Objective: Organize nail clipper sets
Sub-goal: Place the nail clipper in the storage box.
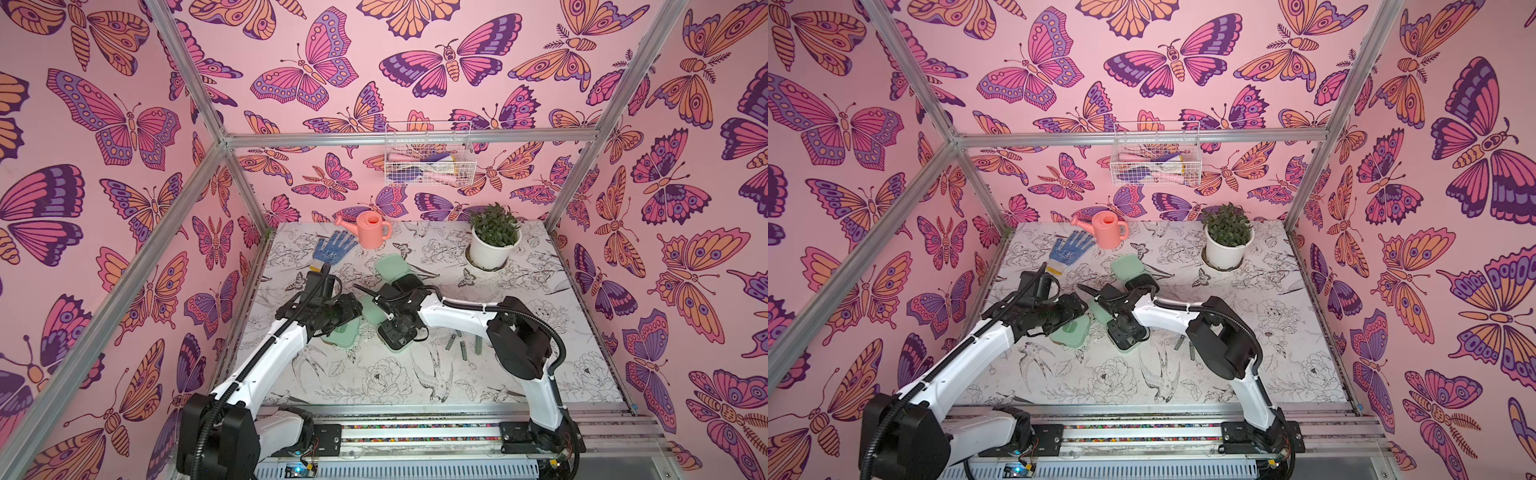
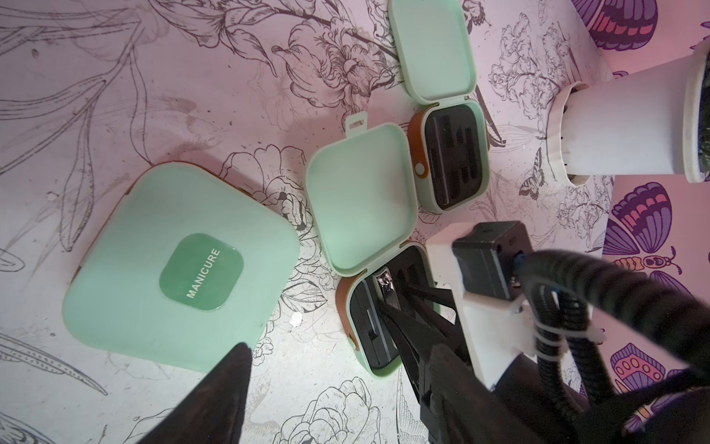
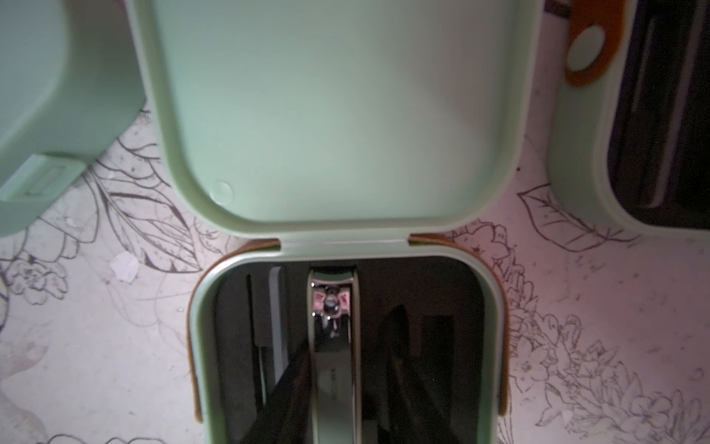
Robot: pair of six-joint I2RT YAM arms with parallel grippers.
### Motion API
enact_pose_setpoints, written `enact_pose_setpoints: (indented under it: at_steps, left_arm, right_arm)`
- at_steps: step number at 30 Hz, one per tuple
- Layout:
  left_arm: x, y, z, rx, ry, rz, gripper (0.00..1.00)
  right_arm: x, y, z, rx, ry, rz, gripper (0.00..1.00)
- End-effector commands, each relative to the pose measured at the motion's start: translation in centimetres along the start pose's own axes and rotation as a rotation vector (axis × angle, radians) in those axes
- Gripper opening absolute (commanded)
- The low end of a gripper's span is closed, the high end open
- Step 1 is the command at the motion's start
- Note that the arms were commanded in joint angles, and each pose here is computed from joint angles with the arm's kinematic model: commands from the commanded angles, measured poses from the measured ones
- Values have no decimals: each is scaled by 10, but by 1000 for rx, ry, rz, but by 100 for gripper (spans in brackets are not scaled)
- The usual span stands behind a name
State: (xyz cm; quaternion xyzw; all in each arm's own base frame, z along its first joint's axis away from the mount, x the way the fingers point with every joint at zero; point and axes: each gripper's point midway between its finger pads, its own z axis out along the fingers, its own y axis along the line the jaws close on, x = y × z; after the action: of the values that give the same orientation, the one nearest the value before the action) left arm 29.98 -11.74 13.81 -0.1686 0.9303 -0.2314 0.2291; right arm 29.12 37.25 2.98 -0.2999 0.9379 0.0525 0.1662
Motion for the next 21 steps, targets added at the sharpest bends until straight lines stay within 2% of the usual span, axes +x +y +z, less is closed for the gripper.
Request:
enact_pose_setpoints:
  at_steps: [1, 8, 16, 21]
  left_arm:
    - [5, 6, 2, -13, 25, -5, 75]
    - [5, 4, 1, -8, 24, -4, 75]
    - [5, 4, 1, -4, 23, -4, 75]
    - [6, 4, 2, -3, 29, -5, 75]
  right_arm:
    - [7, -8, -1, 24, 40, -2, 37]
    - [1, -8, -32, 1, 12, 3, 38]
    - [20, -10, -55, -29, 34, 10, 38]
    - [34, -12, -52, -31, 77, 9, 25]
